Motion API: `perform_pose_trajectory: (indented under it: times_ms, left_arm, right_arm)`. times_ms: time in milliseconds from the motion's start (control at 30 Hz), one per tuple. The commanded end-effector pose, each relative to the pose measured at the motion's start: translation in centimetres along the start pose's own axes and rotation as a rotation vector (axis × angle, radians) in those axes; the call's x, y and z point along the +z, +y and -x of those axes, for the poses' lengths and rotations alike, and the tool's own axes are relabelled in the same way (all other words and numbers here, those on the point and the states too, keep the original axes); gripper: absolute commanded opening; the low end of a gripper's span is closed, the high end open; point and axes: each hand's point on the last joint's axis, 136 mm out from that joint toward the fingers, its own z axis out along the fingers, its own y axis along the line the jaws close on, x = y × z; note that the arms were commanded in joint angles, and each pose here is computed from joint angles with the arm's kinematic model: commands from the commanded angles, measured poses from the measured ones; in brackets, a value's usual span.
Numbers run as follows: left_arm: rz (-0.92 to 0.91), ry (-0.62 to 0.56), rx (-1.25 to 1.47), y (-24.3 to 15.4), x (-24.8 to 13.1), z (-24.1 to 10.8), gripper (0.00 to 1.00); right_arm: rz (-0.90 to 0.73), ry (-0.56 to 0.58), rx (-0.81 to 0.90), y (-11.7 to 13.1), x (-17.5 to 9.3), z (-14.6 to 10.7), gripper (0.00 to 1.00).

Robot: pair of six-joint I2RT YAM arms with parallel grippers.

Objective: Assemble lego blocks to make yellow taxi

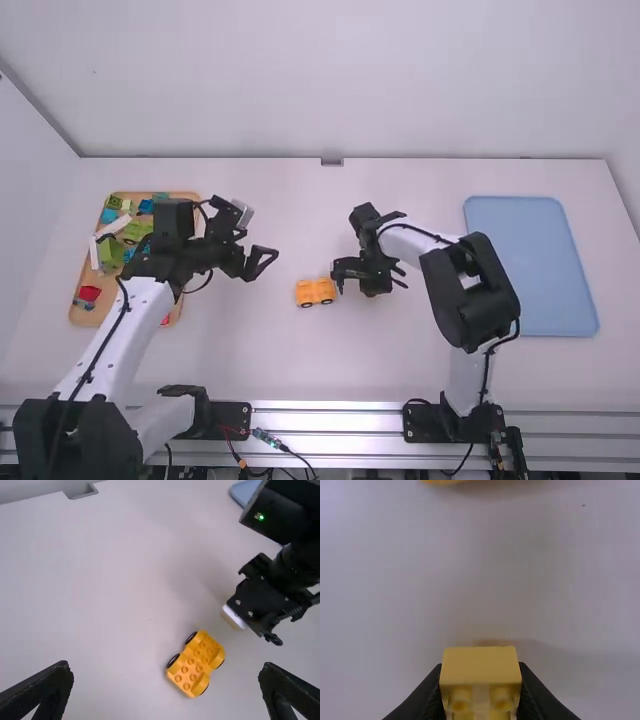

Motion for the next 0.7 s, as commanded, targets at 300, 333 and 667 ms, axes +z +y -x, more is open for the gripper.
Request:
perform_pose_trajectory:
  times_ms: [300,333,667]
  left_arm:
    - [-0.007,-0.002,0.032,-0.5,-0.1,0.3,0.99]
    - [-0.007,-0.002,0.031,-0.5,-0.1,0.3,0.99]
    - [0.083,0.014,-0.058,1.0,-0.2,0.1,0.99]
  right_arm:
    - [-0.024,0.001,0.105,-1.7,0.6,0.0,0.83]
    - [-0.025,0.001,0.108,-1.7,0.6,0.0,0.91]
    - [-0.077,-0.005,0.133,-2.3,-1.1,0.1,0.99]
